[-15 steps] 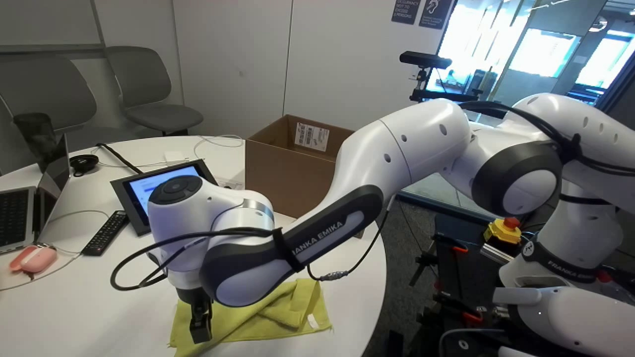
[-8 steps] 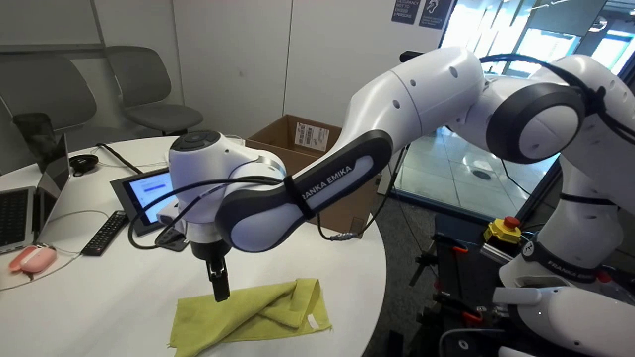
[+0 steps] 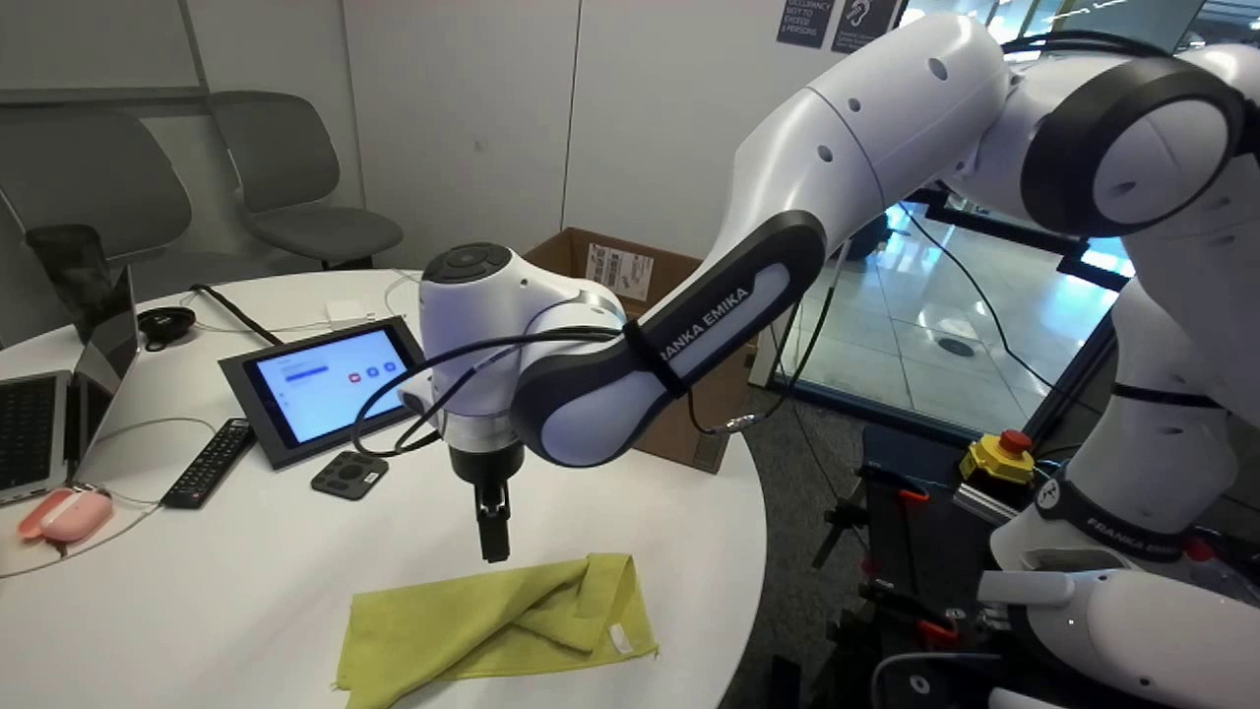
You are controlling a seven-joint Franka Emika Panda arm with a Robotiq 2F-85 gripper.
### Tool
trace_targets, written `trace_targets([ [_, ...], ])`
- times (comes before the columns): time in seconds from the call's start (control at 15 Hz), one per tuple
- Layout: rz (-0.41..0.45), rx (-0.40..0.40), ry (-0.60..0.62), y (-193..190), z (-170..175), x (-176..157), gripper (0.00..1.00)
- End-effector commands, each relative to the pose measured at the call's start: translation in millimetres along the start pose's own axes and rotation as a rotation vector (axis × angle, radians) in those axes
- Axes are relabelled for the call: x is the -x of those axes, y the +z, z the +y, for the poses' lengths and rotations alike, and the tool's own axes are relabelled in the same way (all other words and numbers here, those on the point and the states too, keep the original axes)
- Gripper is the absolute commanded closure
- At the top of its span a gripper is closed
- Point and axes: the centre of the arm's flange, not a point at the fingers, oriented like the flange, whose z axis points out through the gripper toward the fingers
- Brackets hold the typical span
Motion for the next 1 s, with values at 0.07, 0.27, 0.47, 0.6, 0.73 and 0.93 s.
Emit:
trace_targets([
  [0.07, -0.038, 0.030, 0.259, -8, -1, 95, 0.00],
  [0.27, -0.092, 0.035, 0.429, -1, 9, 133, 0.00],
  [0.47, -0.158, 0.026, 0.593, 7, 10, 157, 0.00],
  [0.6, -0.202, 0.000, 0.696, 12, 4, 162, 0.00],
  [0.73, -0.232, -0.021, 0.797, 16, -3, 162, 0.00],
  [0.93, -0.260, -0.058, 0.950, 22, -15, 159, 0.00],
])
